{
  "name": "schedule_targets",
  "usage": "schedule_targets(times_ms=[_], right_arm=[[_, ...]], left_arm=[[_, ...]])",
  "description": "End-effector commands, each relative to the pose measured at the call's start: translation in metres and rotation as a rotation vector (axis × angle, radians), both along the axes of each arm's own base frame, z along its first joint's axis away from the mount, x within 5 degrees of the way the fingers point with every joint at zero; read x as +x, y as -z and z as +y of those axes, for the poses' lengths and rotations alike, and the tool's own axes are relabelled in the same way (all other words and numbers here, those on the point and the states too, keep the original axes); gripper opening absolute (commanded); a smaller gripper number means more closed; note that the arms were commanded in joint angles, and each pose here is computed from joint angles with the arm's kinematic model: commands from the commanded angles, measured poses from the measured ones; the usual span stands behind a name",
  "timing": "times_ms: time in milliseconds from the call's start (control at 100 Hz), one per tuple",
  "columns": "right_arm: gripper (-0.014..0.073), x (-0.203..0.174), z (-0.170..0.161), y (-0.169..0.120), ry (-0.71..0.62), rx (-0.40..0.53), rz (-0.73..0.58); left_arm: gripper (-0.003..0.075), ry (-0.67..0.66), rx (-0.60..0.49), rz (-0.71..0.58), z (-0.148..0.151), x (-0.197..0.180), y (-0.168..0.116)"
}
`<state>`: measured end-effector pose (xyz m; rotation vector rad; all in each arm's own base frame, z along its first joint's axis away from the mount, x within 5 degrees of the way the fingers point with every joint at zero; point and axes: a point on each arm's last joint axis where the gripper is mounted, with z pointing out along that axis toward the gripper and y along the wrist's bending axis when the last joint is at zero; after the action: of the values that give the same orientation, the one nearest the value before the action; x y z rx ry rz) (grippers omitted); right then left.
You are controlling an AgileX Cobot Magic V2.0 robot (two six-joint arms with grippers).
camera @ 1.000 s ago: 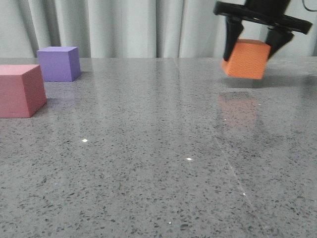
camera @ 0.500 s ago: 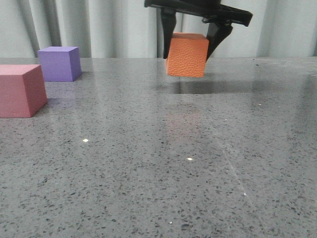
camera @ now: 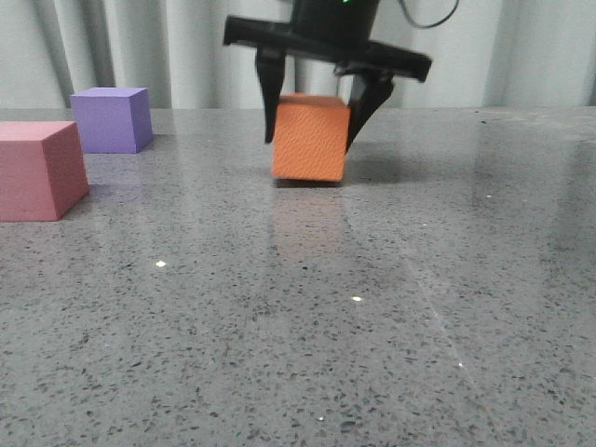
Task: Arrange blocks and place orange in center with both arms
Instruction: 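Carry the orange cube toward the table center and set it down, then open the right gripper and lift it away from the orange cube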
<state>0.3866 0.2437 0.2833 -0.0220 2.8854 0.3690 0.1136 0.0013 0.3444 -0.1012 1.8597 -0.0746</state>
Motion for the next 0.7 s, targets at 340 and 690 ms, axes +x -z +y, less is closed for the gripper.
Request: schedule_targets(times_ms=[340,690], right_arm=[[0.0553,-0.008,-0.001,-0.028,-0.020,0.035,-0.049],[0.0569,-0.009,-0.003,-0.040,-0.026,0.024,-0.053]], left_arm=[[0.0564,-0.006,-0.001,-0.108,0.000,0.002,-0.018],[0.0564,-0.006,-0.001,-0.108,0.000,0.002,-0.018]])
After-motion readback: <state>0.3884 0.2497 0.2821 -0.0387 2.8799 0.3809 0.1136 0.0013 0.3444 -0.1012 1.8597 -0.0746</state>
